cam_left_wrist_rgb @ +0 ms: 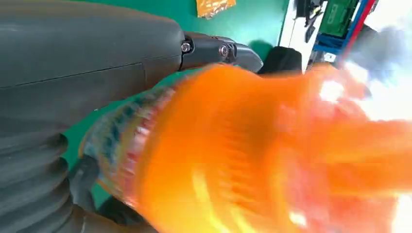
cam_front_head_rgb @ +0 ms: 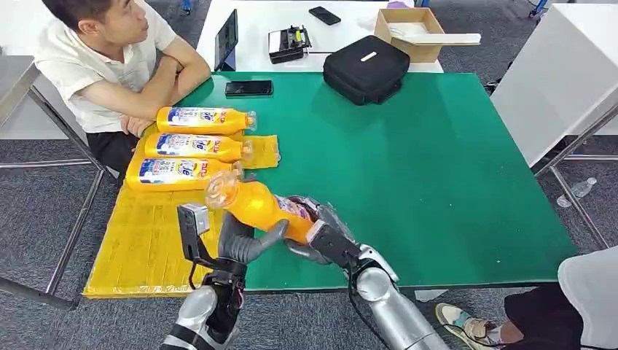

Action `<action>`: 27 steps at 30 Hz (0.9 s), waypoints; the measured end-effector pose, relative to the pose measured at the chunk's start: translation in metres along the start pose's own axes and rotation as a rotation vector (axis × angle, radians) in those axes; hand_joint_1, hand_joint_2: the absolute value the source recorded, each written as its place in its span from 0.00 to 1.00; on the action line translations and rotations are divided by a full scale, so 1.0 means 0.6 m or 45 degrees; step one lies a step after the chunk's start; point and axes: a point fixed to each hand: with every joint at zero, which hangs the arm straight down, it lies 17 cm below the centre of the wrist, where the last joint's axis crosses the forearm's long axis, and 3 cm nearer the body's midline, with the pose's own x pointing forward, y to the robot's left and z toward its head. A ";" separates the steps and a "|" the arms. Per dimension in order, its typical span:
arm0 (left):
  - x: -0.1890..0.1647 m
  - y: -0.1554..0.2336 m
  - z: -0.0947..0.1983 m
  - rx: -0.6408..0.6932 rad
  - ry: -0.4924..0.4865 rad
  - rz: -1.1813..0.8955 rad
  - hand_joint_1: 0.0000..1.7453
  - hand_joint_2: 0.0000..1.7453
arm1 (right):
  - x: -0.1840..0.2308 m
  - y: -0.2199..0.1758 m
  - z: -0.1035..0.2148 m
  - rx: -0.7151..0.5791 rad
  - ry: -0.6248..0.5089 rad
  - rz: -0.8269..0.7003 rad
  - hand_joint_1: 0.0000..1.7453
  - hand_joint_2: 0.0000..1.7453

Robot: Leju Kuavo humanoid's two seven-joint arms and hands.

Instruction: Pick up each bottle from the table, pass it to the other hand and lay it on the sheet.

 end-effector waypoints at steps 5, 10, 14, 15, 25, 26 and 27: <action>0.005 -0.004 -0.002 -0.008 -0.011 0.018 0.00 1.00 | -0.002 0.005 -0.002 0.002 0.006 -0.001 1.00 1.00; 0.011 -0.020 -0.001 -0.063 -0.017 0.033 1.00 1.00 | -0.010 0.008 0.001 0.005 0.020 -0.010 1.00 1.00; 0.014 -0.024 -0.001 -0.072 -0.024 0.032 1.00 1.00 | -0.015 0.009 0.002 0.005 0.030 -0.009 1.00 1.00; 0.015 -0.024 -0.001 -0.072 -0.026 0.032 1.00 1.00 | -0.015 0.009 0.002 0.004 0.028 -0.010 1.00 1.00; 0.021 -0.022 -0.005 -0.069 -0.040 0.014 1.00 1.00 | -0.003 0.011 -0.008 -0.013 0.009 -0.040 0.23 1.00; 0.023 -0.022 -0.006 -0.069 -0.043 0.013 1.00 1.00 | -0.001 0.012 -0.010 -0.014 0.006 -0.043 0.00 1.00; 0.025 -0.022 -0.008 -0.069 -0.046 0.011 1.00 1.00 | 0.000 0.012 -0.010 -0.015 0.005 -0.044 0.00 1.00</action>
